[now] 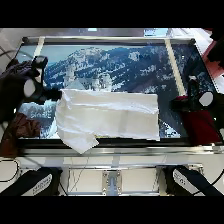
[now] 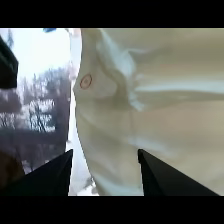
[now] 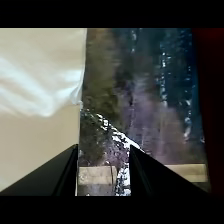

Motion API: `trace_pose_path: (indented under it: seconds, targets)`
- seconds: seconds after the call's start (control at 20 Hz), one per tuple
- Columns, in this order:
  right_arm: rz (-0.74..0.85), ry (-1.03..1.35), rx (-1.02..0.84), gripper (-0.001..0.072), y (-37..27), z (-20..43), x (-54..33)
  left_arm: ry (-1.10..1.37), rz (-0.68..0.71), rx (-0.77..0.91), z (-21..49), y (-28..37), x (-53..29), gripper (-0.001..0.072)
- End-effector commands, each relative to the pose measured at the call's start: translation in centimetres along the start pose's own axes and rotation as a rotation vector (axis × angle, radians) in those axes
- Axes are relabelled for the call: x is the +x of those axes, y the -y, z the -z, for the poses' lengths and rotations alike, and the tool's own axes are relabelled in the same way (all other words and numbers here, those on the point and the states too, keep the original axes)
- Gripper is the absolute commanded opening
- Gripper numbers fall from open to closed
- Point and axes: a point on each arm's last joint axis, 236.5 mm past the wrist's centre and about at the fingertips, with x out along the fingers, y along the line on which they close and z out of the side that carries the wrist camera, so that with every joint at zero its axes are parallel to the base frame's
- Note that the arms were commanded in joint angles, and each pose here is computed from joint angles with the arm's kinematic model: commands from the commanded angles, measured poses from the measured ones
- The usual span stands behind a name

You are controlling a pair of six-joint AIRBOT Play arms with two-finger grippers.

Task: Fold the shirts.

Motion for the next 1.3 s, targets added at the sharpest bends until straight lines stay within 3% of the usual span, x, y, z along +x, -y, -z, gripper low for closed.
trace_pose_path:
  seconds: [0.0,0.1,0.3,0.5,0.8,1.25]
  targets:
    - [-0.009,0.053,0.094,0.039,1.3,-0.4,-1.4,-0.08,0.006,-0.371,10.6,-0.2,0.7,0.0482]
    - [-0.123,0.03,0.131,0.039,-0.1,0.1,-0.5,-0.112,0.036,-0.508,14.9,0.5,1.1,0.0482]
    - [-0.172,0.03,0.132,0.039,-0.7,0.2,0.3,-0.364,0.054,-0.546,22.5,2.4,0.9,0.0482]
    - [-0.175,0.034,0.125,0.039,-0.8,0.1,0.3,-0.365,0.23,-0.635,22.5,6.7,2.6,0.0482]
    - [-0.18,0.027,0.104,0.039,-0.9,0.3,0.3,-0.333,0.199,-0.733,23.5,6.3,5.0,0.0483]
    - [-0.23,0.036,0.134,0.0389,-2.0,0.0,0.0,-0.251,0.31,-0.869,22.1,8.2,6.8,0.0479]
